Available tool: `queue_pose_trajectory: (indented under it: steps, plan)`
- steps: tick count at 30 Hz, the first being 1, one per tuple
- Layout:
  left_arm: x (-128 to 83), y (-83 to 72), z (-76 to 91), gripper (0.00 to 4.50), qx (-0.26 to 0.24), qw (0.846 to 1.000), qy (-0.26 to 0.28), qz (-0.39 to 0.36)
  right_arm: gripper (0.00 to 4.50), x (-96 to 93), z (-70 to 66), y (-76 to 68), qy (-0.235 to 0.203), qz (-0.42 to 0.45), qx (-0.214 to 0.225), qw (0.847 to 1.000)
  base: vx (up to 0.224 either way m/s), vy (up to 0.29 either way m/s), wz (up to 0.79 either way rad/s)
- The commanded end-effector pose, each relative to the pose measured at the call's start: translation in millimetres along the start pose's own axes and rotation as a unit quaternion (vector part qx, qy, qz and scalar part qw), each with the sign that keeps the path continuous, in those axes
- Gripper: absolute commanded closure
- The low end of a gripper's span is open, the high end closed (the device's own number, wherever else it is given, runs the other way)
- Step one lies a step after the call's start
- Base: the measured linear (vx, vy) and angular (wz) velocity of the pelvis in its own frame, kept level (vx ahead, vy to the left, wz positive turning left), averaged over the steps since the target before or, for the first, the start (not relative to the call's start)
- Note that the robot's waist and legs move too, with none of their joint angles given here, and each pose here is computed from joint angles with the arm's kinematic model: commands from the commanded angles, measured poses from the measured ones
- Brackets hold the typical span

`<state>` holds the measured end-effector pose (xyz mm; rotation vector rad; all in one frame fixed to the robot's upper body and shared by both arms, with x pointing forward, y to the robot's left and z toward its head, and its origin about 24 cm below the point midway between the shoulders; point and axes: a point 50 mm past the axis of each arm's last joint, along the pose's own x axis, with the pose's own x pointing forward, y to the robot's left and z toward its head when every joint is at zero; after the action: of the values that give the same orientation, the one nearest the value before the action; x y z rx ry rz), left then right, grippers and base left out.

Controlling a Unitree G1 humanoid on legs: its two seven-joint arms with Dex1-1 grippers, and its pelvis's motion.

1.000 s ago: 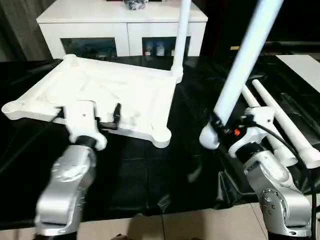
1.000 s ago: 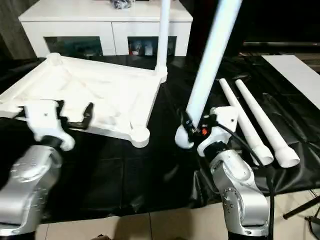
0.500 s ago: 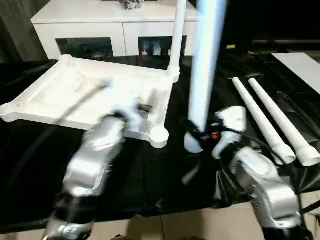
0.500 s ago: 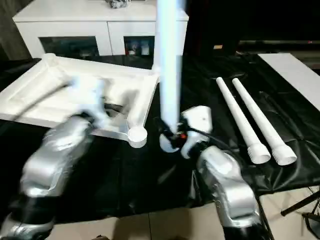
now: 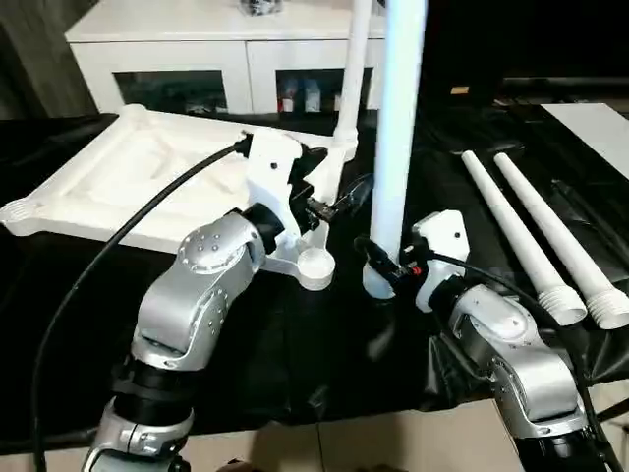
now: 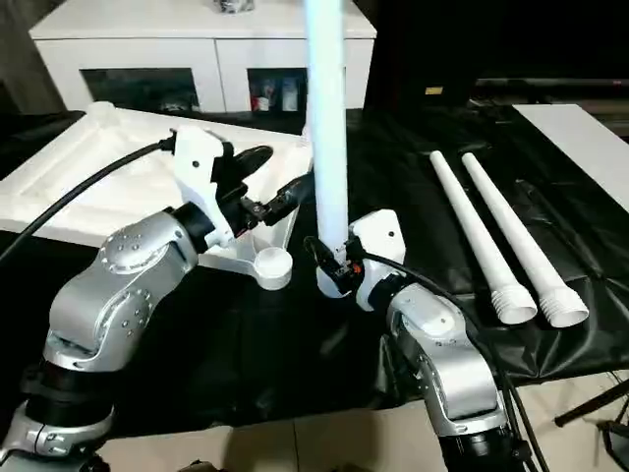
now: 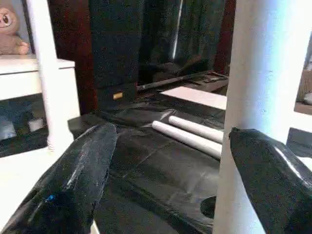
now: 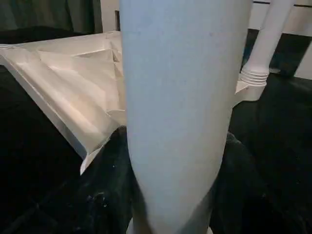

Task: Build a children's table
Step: Pick table leg

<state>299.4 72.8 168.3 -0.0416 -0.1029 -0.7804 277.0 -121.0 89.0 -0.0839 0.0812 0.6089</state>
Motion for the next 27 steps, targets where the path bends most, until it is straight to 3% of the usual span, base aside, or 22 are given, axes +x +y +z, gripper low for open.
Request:
queue_pose_trajectory:
  steps: [1, 7, 13, 14, 16, 18, 22, 24, 27]
  plan:
    - [10, -21.2, 16.3, 0.26, 0.005, 0.998, -0.033, -0.061, 2.65, 5.7, -2.4, 9.3, 0.012, 0.026, -0.013, 0.999, 0.0, 0.0, 0.0]
    - [11, -27.5, 17.4, 0.26, 0.002, 0.996, -0.038, -0.078, 2.65, 6.9, -2.7, 10.6, 0.011, 0.029, -0.017, 0.999, 0.0, 0.0, 0.0]
    - [8, -3.5, 17.4, 0.26, 0.015, 0.999, -0.036, 0.012, 2.65, 6.6, 3.3, 4.1, -0.002, 0.003, -0.011, 1.0, 0.0, 0.0, 0.0]
    - [-4, 24.5, 16.7, 0.26, 0.03, 0.993, -0.033, 0.114, 2.65, 2.0, 13.3, -10.5, -0.025, -0.043, 0.032, 0.998, 0.0, 0.0, 0.0]
    - [-16, 42.3, 15.9, 0.26, 0.036, 0.982, -0.035, 0.181, 2.65, -4.2, 19.0, -20.7, -0.042, -0.072, 0.055, 0.995, 0.0, 0.0, 0.0]
    - [-44, 64.3, 7.5, 0.26, 0.055, 0.96, -0.027, 0.274, 2.65, -17.4, 20.8, -34.9, -0.056, -0.107, 0.062, 0.991, 0.0, 0.0, 0.0]
    - [-74, 72.5, -13.6, 0.26, 0.075, 0.94, 0.007, 0.333, 2.65, -29.7, 10.5, -42.7, -0.04, -0.128, 0.058, 0.989, 0.0, 0.0, 0.0]
    - [-91, 67.2, -33.7, 0.26, 0.082, 0.932, 0.038, 0.351, 2.65, -33.8, 6.9, -39.9, -0.031, -0.125, 0.048, 0.991, 0.0, 0.0, 0.0]
    - [-96, 61.7, -43.4, 0.26, 0.084, 0.928, 0.05, 0.359, 2.65, -34.9, 7.0, -37.7, -0.029, -0.123, 0.051, 0.991, 0.0, 0.0, 0.0]
